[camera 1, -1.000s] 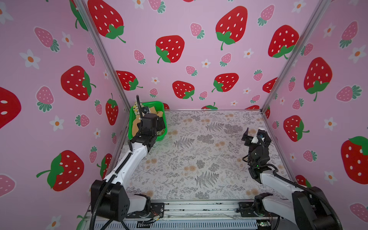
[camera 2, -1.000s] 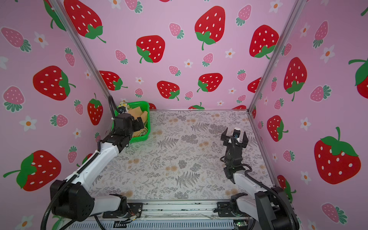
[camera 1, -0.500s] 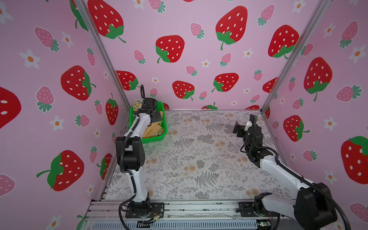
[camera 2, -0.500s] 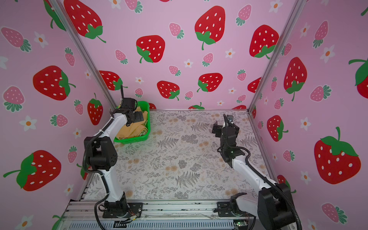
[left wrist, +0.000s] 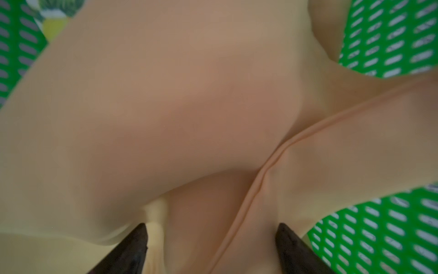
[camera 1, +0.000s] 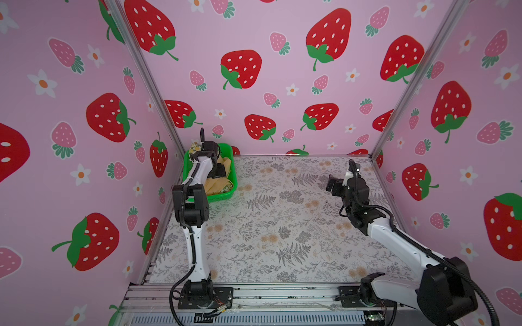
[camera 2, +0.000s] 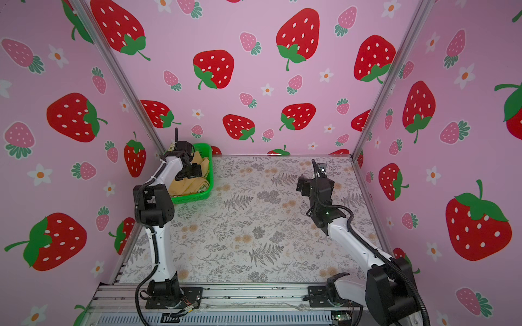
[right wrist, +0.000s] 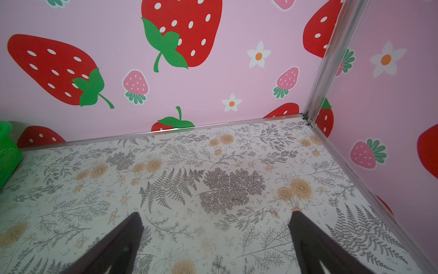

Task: Fold and stack skirts
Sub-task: Pick up the skirt from the basket.

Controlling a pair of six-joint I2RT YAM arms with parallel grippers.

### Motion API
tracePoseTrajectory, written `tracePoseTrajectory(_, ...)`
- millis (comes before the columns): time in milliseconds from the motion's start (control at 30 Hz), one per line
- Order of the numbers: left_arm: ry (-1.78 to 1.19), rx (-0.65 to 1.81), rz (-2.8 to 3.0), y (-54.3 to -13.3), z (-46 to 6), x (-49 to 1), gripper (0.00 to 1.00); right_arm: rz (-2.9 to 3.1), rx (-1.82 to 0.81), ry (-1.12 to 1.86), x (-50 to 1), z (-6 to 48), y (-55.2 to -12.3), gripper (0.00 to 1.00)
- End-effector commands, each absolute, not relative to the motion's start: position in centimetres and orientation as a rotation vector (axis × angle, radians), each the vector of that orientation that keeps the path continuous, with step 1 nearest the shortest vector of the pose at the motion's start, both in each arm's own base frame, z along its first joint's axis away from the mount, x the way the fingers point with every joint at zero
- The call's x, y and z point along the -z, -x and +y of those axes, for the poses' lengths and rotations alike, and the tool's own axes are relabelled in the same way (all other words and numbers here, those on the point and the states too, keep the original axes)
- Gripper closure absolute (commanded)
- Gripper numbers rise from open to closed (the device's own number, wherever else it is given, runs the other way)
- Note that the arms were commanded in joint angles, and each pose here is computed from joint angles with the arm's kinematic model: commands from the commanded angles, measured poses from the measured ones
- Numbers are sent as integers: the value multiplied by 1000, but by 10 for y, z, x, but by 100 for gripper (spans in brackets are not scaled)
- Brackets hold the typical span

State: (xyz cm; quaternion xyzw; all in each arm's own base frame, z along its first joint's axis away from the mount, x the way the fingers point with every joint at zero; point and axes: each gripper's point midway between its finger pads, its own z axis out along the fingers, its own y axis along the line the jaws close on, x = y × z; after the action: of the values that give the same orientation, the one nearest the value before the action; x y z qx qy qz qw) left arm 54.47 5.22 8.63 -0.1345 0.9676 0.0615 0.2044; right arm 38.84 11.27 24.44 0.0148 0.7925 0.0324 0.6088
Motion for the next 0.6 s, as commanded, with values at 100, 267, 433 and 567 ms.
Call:
tracePoseTrajectory(100, 357, -86, 2755, -540, 43, -83, 49, 1825, -125, -59, -252, 121, -390, 0)
tracePoseTrajectory(267, 413, 105, 2713, -545, 30, -101, 100, 1823, -133, -50, -253, 124, -391, 0)
tracePoseTrajectory(433, 434, 333, 2597, -553, 7, -144, 100, 1818, -139, -38, -254, 125, -390, 0)
tracePoseTrajectory(567, 448, 500, 2466, -556, -12, -193, 100, 1826, -175, -24, -249, 131, -390, 0)
